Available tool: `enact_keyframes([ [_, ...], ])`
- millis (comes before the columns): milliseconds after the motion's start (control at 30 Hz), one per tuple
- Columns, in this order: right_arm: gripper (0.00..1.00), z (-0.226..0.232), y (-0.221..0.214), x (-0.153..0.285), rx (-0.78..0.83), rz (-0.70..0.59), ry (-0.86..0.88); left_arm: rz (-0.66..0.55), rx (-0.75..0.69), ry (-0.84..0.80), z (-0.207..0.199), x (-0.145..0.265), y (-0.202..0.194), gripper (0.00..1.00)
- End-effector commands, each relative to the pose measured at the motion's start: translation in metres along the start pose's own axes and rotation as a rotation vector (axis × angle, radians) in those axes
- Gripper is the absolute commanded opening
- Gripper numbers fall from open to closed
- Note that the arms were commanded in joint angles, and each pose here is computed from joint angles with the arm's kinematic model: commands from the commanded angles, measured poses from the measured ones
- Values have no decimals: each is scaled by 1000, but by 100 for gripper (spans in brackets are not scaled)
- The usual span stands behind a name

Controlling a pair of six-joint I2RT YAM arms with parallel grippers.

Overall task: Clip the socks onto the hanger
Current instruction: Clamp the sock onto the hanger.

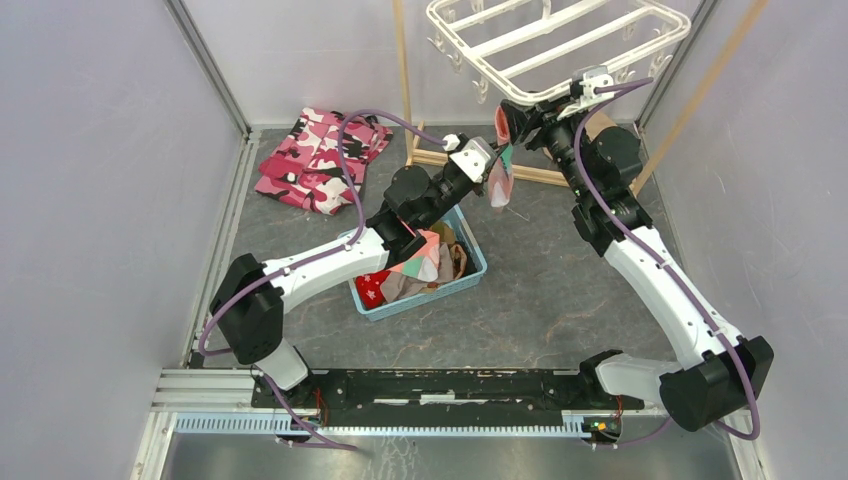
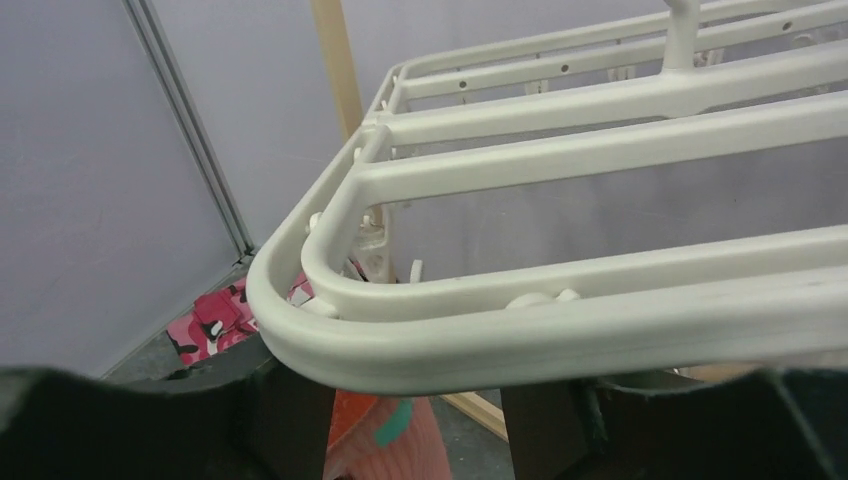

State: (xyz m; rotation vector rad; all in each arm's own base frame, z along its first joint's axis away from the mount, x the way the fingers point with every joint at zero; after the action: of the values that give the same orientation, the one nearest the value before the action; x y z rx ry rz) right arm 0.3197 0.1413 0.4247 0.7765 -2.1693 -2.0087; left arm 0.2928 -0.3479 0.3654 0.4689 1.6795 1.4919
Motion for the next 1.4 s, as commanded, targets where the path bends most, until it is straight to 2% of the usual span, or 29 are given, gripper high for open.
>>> enact_keyframes([
  [0,63,-5,14,7,22,-33,-26,-102,33,1,-1,-8,27,2],
  [133,73,-5,19,14,47,-42,-11,-102,39,1,-1,-8,27,3],
  [233,79,-4,22,23,80,-46,9,-104,49,0,-1,-7,28,7],
  [433,86,-3,19,48,160,-16,42,-97,69,0,-2,0,32,38],
  [600,90,-8,12,70,175,12,14,-64,112,-13,-4,15,31,59],
  [900,95,-11,0,91,180,82,36,36,206,-46,-12,46,27,77],
  [967,98,-13,-2,97,215,102,49,68,251,-45,-14,60,25,82],
  [1200,98,-13,-21,124,299,198,106,183,431,-2,-19,114,18,98],
  [1367,98,-6,-33,137,226,264,160,130,629,29,-24,142,19,100],
])
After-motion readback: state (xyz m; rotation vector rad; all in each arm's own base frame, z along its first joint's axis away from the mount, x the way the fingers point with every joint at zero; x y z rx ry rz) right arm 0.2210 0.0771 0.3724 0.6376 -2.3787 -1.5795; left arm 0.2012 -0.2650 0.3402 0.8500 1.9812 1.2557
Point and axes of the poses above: each gripper's point midway between its finger pads, its own x axis back along the fingers, its own z axis along the line the jaws close on, y = z × x, the point moved 8 cm from there along x, back along the fingers, and after that the axes turned 14 degrees about x, right-handed, at the moved point
